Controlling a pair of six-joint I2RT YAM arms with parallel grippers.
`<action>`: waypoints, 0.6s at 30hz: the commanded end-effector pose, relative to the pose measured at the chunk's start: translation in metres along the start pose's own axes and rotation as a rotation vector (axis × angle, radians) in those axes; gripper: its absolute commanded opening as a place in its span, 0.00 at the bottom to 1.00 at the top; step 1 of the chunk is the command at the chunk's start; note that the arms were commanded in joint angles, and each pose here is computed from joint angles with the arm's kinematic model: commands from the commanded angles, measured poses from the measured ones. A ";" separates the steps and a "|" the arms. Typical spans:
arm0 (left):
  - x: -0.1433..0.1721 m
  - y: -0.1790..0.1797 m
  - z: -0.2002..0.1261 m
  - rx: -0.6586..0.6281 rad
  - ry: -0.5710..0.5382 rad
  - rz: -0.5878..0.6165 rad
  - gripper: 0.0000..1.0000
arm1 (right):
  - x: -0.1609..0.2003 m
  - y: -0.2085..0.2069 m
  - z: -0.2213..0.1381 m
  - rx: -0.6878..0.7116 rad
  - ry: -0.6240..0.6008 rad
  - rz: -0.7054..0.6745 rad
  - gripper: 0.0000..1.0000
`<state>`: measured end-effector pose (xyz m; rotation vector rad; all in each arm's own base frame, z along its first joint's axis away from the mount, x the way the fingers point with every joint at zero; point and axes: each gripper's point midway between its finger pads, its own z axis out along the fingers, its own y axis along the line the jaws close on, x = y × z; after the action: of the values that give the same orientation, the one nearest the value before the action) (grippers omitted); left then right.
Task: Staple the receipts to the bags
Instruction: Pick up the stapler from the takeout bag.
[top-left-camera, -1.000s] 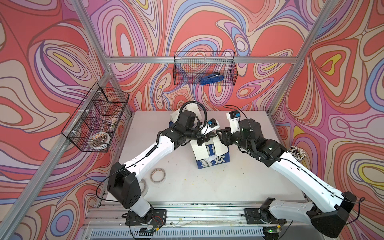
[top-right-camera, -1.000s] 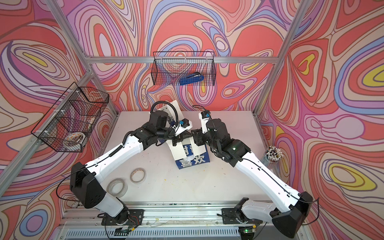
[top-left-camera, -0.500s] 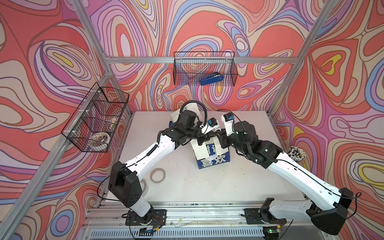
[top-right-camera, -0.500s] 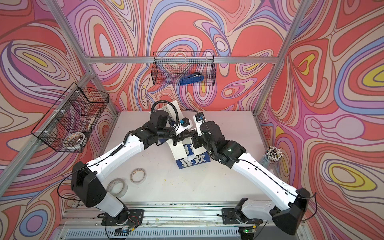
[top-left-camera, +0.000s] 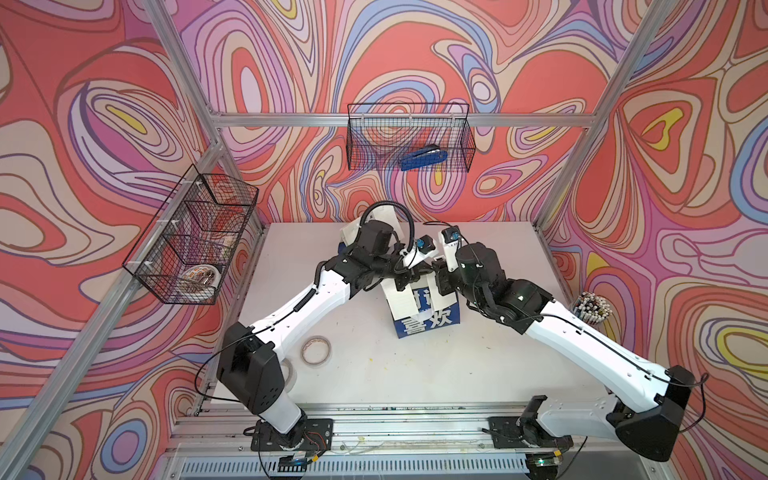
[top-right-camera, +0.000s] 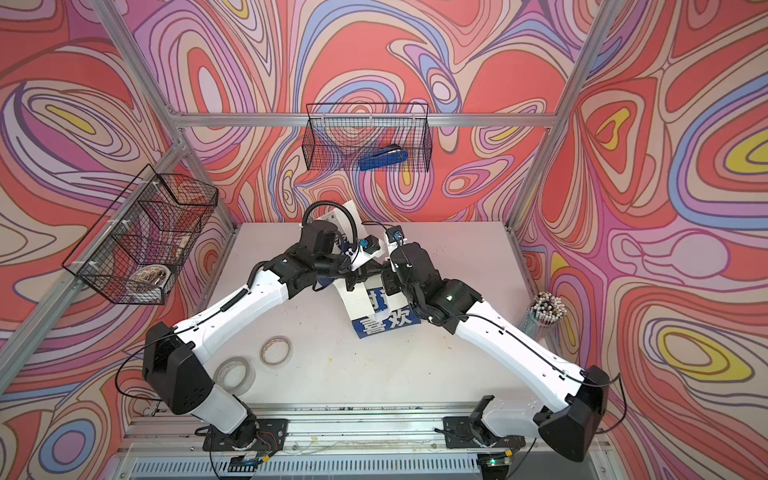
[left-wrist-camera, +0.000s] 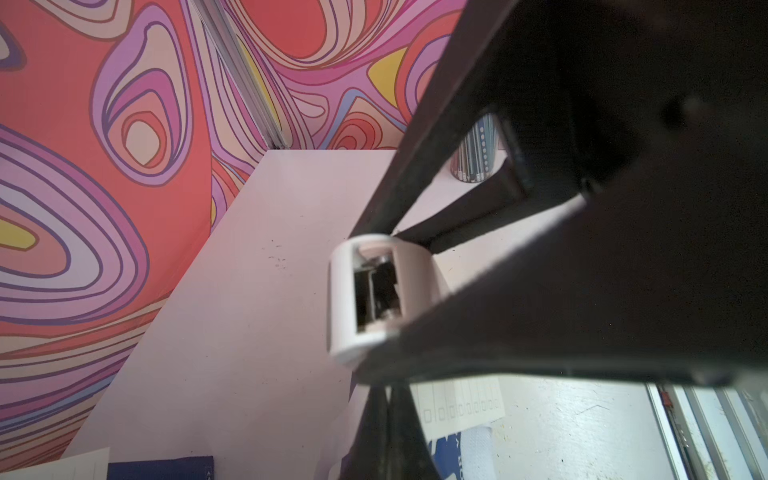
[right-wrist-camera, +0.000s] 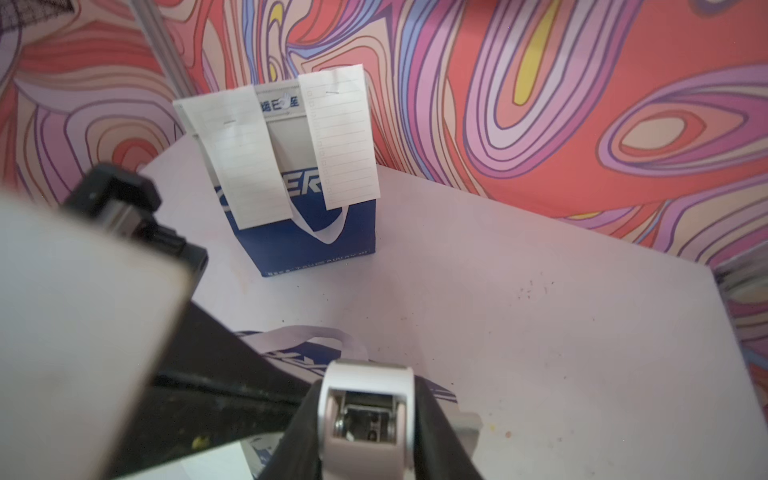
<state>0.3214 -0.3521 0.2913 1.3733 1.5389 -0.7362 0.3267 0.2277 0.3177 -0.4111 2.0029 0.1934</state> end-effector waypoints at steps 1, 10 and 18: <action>-0.036 0.005 -0.010 -0.014 -0.098 0.074 0.00 | -0.014 0.000 -0.009 -0.008 -0.052 0.027 0.23; -0.002 0.001 -0.019 -0.040 0.075 0.176 0.00 | -0.043 -0.014 -0.038 0.006 -0.197 0.140 0.14; 0.012 -0.005 -0.020 0.021 0.158 0.308 0.00 | -0.016 -0.091 -0.040 0.203 -0.060 0.343 0.04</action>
<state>0.3158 -0.3361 0.2813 1.5762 1.4647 -0.5319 0.3284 0.1756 0.3646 -0.1148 1.9127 0.2581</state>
